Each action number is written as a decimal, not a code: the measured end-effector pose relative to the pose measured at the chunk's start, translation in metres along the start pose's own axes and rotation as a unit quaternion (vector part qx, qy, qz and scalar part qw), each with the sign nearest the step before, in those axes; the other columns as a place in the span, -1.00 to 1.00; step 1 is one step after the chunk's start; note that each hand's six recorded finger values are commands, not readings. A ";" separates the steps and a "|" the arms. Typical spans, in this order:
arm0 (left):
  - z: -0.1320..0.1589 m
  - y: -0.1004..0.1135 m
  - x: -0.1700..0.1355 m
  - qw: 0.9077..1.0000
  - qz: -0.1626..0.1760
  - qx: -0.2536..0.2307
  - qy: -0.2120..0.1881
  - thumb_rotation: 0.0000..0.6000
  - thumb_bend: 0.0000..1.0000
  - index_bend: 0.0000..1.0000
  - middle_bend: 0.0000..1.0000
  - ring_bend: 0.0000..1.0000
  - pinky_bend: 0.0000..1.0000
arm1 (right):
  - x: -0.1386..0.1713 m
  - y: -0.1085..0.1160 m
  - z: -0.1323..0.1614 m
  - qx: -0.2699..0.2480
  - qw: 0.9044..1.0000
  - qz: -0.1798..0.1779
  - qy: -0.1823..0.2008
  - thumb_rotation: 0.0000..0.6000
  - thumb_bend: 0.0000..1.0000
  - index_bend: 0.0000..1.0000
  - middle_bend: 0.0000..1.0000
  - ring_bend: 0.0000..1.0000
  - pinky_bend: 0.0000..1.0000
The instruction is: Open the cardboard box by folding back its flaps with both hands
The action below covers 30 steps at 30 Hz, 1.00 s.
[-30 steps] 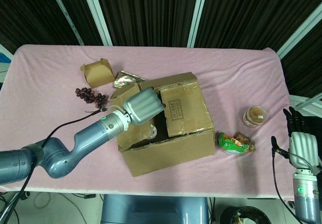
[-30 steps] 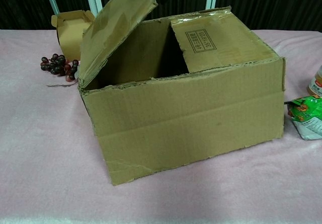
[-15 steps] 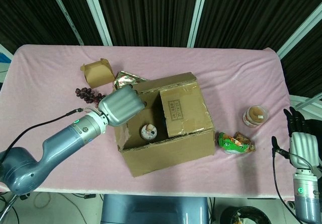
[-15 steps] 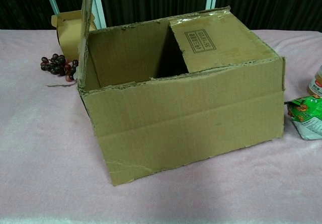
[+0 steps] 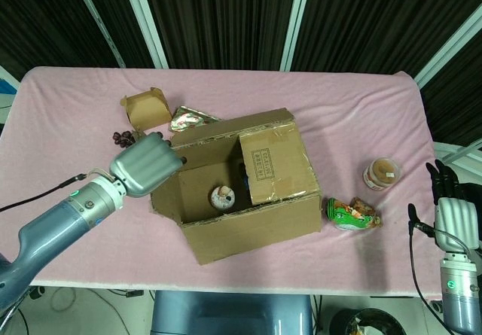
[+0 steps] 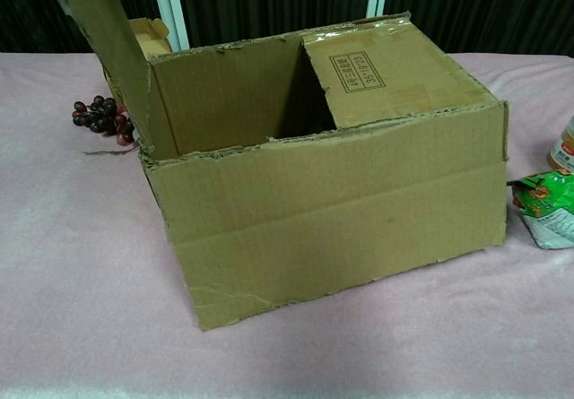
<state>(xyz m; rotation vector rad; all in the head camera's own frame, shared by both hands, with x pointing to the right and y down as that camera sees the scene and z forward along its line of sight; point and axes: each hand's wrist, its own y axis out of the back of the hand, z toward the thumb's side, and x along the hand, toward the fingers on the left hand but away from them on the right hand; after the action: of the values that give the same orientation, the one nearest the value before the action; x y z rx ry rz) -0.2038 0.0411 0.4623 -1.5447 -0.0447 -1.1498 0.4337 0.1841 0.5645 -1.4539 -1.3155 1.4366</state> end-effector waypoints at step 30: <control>-0.055 -0.108 -0.111 0.952 0.169 -0.168 0.194 1.00 -0.62 -1.00 -1.00 -1.00 -1.00 | 0.003 0.003 0.008 0.016 1.000 0.001 0.026 1.00 -0.16 -1.00 -1.00 -1.00 -0.56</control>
<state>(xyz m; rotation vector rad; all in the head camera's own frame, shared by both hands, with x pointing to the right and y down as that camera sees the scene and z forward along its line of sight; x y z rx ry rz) -0.3595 0.0957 0.4601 -1.5130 0.6861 -1.2000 0.4255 0.1848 0.5599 -1.4627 -1.2539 1.4060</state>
